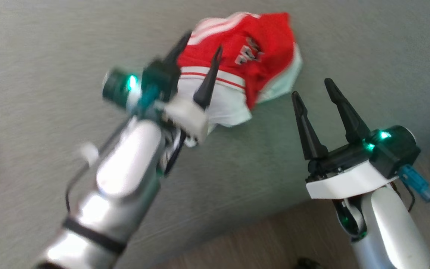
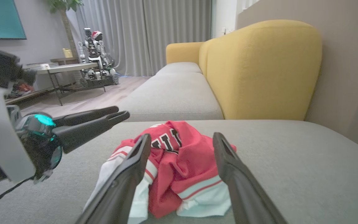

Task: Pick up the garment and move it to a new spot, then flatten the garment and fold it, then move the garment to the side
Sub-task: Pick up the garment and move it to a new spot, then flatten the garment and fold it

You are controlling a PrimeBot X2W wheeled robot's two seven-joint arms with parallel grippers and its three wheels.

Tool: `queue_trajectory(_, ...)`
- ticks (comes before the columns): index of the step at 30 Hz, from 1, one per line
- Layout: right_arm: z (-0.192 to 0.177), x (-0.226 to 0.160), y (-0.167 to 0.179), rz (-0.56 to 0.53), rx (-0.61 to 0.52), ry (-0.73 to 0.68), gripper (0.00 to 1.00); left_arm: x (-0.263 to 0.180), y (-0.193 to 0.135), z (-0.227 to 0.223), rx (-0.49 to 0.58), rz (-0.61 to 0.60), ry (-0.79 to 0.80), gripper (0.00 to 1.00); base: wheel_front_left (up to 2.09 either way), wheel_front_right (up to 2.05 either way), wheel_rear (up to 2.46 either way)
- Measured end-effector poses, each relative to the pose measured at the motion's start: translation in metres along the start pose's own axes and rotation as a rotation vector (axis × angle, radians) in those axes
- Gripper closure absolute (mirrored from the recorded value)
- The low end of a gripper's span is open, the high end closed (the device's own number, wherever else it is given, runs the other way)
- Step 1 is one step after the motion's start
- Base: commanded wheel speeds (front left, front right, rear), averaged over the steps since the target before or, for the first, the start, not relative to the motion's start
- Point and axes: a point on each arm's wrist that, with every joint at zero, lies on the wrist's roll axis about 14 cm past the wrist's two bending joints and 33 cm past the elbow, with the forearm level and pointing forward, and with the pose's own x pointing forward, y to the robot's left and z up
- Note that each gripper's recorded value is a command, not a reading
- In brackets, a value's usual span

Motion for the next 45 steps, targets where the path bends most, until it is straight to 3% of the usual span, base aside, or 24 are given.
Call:
queue_trajectory(8, -0.014, -0.008, 0.046, 0.130, 0.009, 0.033, 0.00, -0.112, 0.053, 0.014, -0.052, 0.389, -0.031, 0.00, 0.00, 0.00, 0.00)
queue_trajectory(14, -0.009, -0.024, 0.076, 0.217, 0.014, 0.024, 0.00, -0.205, 0.070, 0.044, 0.019, 0.633, -0.100, 0.00, 0.00, 0.00, 0.00)
queue_trajectory(20, 0.010, -0.035, 0.070, 0.200, 0.010, -0.027, 0.00, -0.286, 0.072, 0.059, 0.135, 0.830, -0.115, 0.00, 0.00, 0.00, 0.00)
queue_trajectory(29, 0.002, -0.062, 0.055, 0.158, 0.004, 0.004, 0.00, -0.332, 0.051, 0.039, 0.143, 0.927, -0.048, 0.00, 0.00, 0.00, 0.00)
queue_trajectory(45, 0.002, -0.066, 0.047, 0.135, -0.015, 0.007, 0.00, -0.325, 0.046, 0.030, 0.158, 0.877, -0.015, 0.00, 0.00, 0.00, 0.00)
